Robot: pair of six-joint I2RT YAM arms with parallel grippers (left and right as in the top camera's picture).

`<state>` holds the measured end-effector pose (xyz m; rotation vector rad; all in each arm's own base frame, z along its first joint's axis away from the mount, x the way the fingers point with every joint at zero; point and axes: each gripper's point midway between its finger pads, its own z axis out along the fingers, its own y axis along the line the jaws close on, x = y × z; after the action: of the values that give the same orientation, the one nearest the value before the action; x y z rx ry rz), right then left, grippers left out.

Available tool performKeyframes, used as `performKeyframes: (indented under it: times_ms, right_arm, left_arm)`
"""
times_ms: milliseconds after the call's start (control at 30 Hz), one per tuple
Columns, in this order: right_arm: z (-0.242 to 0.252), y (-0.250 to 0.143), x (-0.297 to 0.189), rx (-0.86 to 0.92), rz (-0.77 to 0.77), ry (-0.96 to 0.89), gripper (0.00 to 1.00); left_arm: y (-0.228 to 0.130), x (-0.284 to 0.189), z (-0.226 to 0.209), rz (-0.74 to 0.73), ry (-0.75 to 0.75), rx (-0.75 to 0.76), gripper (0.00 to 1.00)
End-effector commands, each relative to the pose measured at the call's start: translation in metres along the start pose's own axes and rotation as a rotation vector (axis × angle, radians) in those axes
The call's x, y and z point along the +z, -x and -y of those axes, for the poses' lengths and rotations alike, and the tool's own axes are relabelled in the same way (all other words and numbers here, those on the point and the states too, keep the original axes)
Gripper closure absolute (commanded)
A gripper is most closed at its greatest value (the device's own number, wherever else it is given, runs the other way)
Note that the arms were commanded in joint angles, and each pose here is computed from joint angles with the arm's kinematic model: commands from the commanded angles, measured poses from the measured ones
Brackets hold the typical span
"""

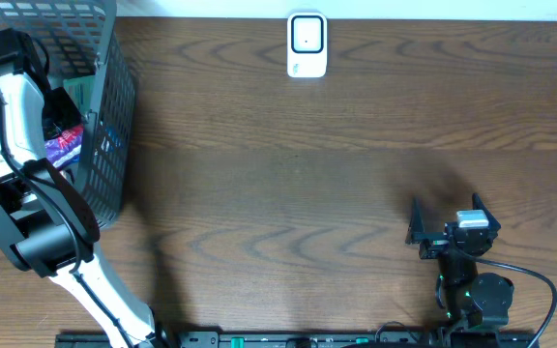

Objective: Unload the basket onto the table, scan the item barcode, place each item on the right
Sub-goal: 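Grasp the pink Carefree pack with the left gripper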

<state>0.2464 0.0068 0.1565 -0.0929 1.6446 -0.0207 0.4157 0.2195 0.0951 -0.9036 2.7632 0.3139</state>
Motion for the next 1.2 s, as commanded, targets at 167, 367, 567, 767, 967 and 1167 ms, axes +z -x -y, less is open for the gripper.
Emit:
performKeyframes:
  times_ms: [167,367,567,767,967,1167]
  right_arm:
    - [-0.002,-0.001,0.000,-0.010,-0.003,0.011,0.01]
    - [-0.002,-0.001,0.000,-0.010,-0.003,0.011,0.01]
    - [-0.002,-0.001,0.000,-0.010,-0.003,0.011,0.01]
    - [-0.002,-0.001,0.000,-0.010,-0.003,0.011,0.01]
    - [-0.002,-0.001,0.000,-0.010,-0.003,0.011,0.01]
    - [-0.002,-0.001,0.000,-0.010,-0.003,0.011,0.01]
  left_arm:
    - [-0.012,0.020,-0.002,-0.062,0.028,0.021,0.93]
    - [0.001,-0.014,-0.006,0.020,0.013,0.000,0.93]
    - [0.023,-0.096,-0.018,0.221,-0.030,-0.068,0.93]
    - [0.026,-0.136,-0.024,0.313,-0.056,-0.086,0.93]
    - [0.008,-0.096,-0.009,0.183,-0.090,-0.056,0.02]
    - [0.003,-0.044,-0.001,0.083,-0.068,-0.043,0.02]
